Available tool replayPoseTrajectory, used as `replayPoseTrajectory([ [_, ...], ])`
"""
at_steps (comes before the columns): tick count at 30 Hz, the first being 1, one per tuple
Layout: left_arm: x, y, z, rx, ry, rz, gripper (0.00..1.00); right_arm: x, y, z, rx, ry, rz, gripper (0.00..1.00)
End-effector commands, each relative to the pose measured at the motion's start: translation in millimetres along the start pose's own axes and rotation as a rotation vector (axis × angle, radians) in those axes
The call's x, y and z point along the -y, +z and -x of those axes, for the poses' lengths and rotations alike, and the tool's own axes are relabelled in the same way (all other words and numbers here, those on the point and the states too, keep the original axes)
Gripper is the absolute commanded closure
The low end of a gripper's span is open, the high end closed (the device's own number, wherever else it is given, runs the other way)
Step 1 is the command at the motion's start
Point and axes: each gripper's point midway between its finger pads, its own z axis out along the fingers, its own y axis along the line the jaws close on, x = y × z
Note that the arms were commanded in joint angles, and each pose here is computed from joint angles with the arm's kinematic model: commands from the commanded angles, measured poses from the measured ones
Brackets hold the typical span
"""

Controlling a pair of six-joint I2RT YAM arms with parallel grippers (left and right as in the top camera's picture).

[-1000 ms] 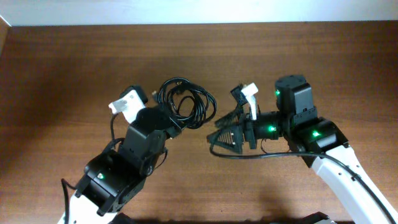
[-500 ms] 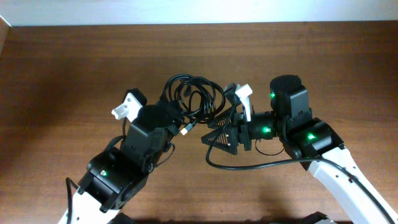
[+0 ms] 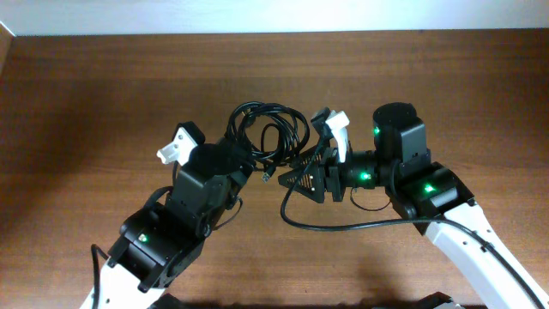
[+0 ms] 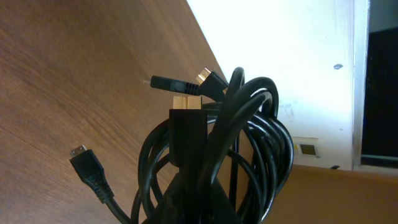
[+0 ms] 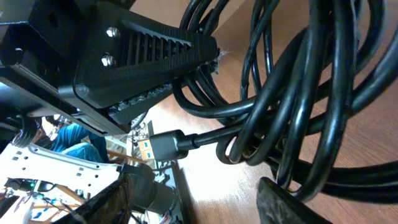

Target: Untangle cables

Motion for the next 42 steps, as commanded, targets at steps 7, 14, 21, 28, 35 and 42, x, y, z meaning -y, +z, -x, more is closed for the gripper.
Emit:
replayPoseTrajectory([
  [7, 9.8, -0.1, 2.2, 0.005, -0.07, -0.021, 1.0, -11.5, -0.4, -2.2, -0.008, -0.021, 0.045, 0.42],
  [14, 12.5, 7.4, -11.4, -0.066, -0.102, -0.023, 1.0, 7.7, -0.2, 3.6, 0.022, -0.027, -0.063, 0.55],
  [21, 15.0, 4.5, -18.8, -0.113, -0.103, -0.035, 1.0, 27.6, -2.9, 8.9, 0.052, -0.026, -0.181, 0.55],
  [28, 20.5, -7.3, -14.9, -0.108, -0.11, -0.071, 1.0, 32.8, -4.0, 10.4, 0.055, -0.075, -0.213, 0.65],
  [35, 22.7, -9.1, -26.2, -0.175, -0.108, -0.08, 1.0, 38.2, -5.4, 11.9, 0.063, -0.075, -0.246, 0.77],
  [42, 27.4, -11.8, -36.9, -0.241, -0.106, -0.1, 1.0, 39.5, -5.7, 12.3, 0.065, -0.075, -0.254, 0.73],
])
